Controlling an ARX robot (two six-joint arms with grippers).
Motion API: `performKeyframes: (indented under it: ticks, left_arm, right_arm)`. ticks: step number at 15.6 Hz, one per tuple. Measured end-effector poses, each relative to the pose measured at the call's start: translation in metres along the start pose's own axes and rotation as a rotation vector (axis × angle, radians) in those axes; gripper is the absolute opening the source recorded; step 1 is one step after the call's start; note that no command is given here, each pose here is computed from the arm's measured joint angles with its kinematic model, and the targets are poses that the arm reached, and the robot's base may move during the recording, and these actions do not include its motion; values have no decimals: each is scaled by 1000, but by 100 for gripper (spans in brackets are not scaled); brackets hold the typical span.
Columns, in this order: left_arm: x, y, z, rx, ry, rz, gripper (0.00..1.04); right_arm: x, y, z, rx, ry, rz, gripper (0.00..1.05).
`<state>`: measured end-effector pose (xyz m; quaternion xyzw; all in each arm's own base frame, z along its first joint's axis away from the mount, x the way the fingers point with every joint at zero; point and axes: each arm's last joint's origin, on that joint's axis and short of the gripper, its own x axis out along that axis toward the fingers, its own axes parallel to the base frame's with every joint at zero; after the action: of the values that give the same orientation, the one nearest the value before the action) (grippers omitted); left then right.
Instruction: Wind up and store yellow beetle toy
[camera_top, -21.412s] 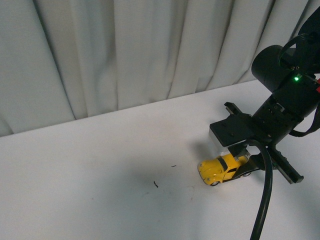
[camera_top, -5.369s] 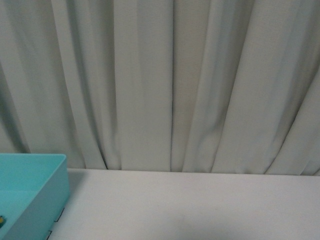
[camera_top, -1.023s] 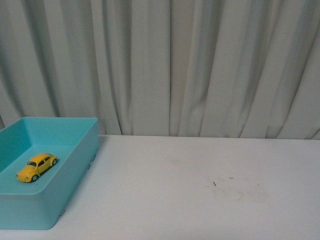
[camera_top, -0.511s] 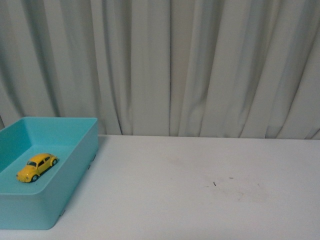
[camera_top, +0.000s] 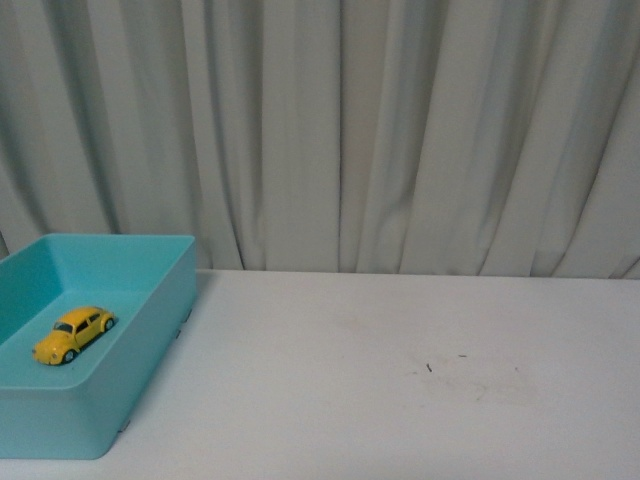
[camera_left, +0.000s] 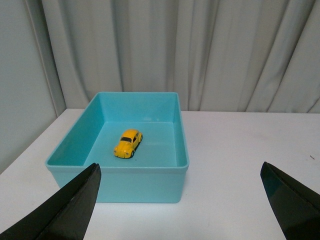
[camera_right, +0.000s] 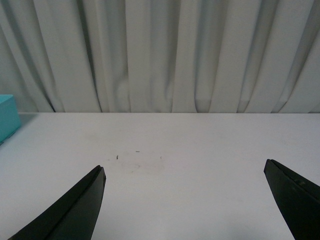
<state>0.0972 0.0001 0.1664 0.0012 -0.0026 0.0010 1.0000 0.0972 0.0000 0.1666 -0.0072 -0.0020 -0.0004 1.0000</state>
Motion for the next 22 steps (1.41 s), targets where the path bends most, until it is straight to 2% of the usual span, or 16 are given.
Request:
performKeyframes:
  ticks: [22]
  left_arm:
    - [0,0,0,-2,2,1,98]
  right_arm:
    - [0,0,0,1,0,0,98]
